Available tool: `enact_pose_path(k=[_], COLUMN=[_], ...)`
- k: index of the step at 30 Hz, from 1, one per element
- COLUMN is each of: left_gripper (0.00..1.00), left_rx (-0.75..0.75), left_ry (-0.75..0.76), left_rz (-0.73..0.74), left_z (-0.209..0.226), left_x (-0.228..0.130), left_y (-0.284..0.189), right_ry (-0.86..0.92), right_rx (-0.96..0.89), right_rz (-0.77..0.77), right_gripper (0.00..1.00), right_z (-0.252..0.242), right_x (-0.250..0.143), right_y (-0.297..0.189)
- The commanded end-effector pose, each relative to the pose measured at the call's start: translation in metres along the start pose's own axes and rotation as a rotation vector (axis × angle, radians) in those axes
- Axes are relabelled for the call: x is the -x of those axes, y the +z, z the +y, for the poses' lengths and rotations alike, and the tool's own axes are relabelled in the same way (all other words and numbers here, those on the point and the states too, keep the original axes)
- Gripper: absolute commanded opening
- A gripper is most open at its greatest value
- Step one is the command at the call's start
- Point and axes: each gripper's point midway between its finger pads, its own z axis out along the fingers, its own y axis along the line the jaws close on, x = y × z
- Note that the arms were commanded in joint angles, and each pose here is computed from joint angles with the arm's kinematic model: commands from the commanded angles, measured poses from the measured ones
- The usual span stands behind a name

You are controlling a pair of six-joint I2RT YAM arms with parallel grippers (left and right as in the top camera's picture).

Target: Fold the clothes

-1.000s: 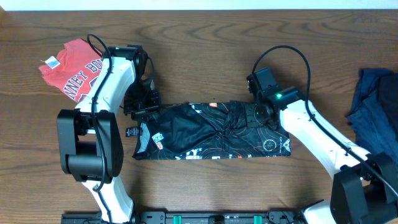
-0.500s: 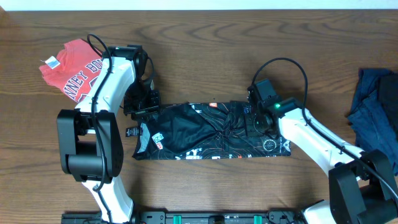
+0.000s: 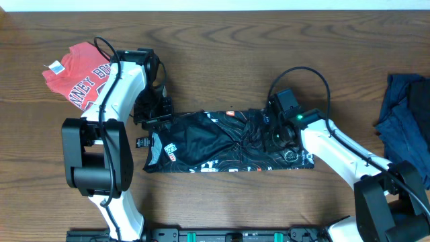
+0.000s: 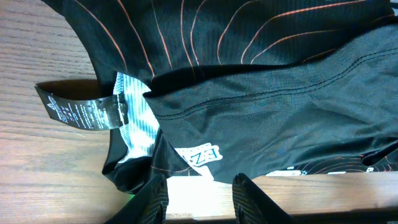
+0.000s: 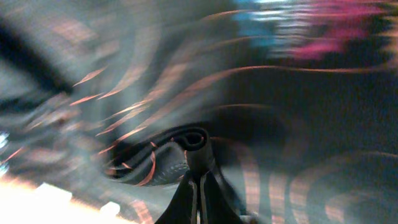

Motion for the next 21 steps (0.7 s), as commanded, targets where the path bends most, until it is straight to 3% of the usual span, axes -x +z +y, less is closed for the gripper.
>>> enact_pose_path(k=[1,2,4,12,21], left_gripper=[0.37,0.36,0.37,0.37,0.38], left_rx=[0.002,0.002,0.002,-0.007,-0.234], left_ry=[0.003,0.003,0.003,0.006,0.095], left_rz=[0.004,0.005,0.005,-0.001,-0.104], left_z=[0.001,0.001,0.001,-0.001,-0.057], left_x=[-0.001,-0.001,-0.001,0.000,0.024], left_y=[0.001,0.001,0.001,0.001,-0.003], right_ry=[-0.283,-0.341,-0.368,-0.215,-0.076], right_rx=[0.334,0.401,0.407,0.091,-0.050], right_rz=[0.036,0.046,0.057,0.024,-0.102], right_gripper=[0.05,0.16,0.50,0.53,0.54], right_z=[0.057,0.068,0.070,0.020,0.002], right_x=[-0.017,-0.023,-0.028,-0.008,0.030], right_y=[-0.010,-0.014,-0.014,-0.001,-0.011])
